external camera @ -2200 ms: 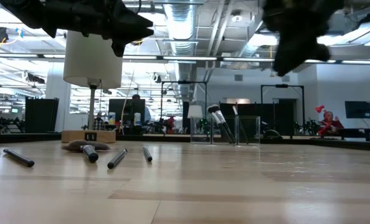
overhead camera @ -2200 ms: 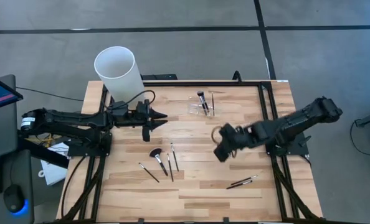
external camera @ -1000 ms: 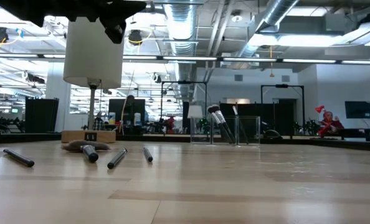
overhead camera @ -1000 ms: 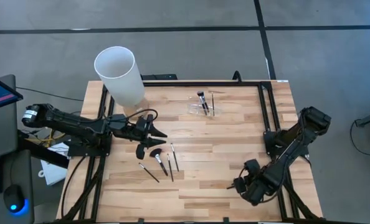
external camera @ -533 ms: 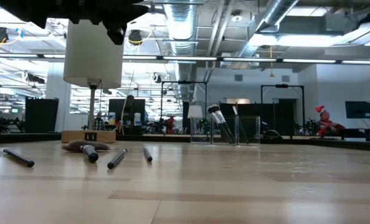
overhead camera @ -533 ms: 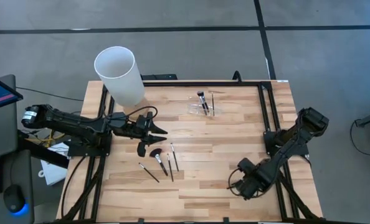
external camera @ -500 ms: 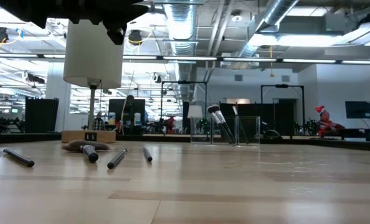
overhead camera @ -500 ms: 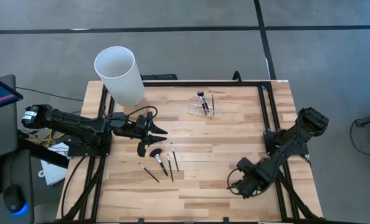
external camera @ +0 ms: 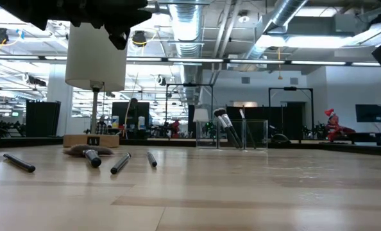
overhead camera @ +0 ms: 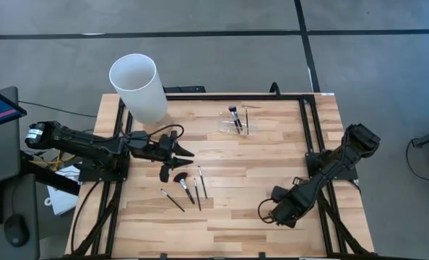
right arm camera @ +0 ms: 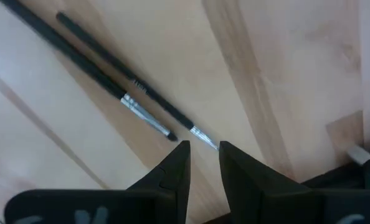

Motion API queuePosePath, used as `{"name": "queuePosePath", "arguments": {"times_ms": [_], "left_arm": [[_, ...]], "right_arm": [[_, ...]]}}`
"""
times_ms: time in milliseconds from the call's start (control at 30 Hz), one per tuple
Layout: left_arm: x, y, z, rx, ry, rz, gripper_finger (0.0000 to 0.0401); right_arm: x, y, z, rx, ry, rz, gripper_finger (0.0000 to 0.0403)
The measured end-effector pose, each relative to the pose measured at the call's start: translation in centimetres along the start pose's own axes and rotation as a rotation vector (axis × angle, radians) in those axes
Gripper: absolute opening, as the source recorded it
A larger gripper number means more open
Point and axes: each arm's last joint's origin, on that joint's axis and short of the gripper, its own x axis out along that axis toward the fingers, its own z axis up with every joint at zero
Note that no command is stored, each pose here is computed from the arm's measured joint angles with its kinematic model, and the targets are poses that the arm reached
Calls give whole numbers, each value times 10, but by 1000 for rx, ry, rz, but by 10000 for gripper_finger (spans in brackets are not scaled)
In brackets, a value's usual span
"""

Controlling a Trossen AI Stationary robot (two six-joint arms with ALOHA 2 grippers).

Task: Put items in baskets/containers
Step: Put the black eyeshadow brush into the transparent organizer

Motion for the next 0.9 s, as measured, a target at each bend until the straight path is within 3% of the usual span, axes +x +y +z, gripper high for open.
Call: {"name": "queuePosePath", "arguments": {"times_ms": [200,300,500,700,900], "left_arm": [[0,-5,-1,-28,11,-22,113],[0,-10,-2,-26,14,-45,113],[0,-13,-2,-20,13,-58,113],[0,-18,-3,-44,25,-110,113],[0,-12,-6,-149,57,-60,113]], "right_arm": [[1,2,-3,-20,-2,-3,76],[0,3,-2,50,-16,10,76],[-2,11,12,112,-65,140,76],[-6,12,33,247,-232,205,76],[-14,8,62,285,-390,283,76]]}}
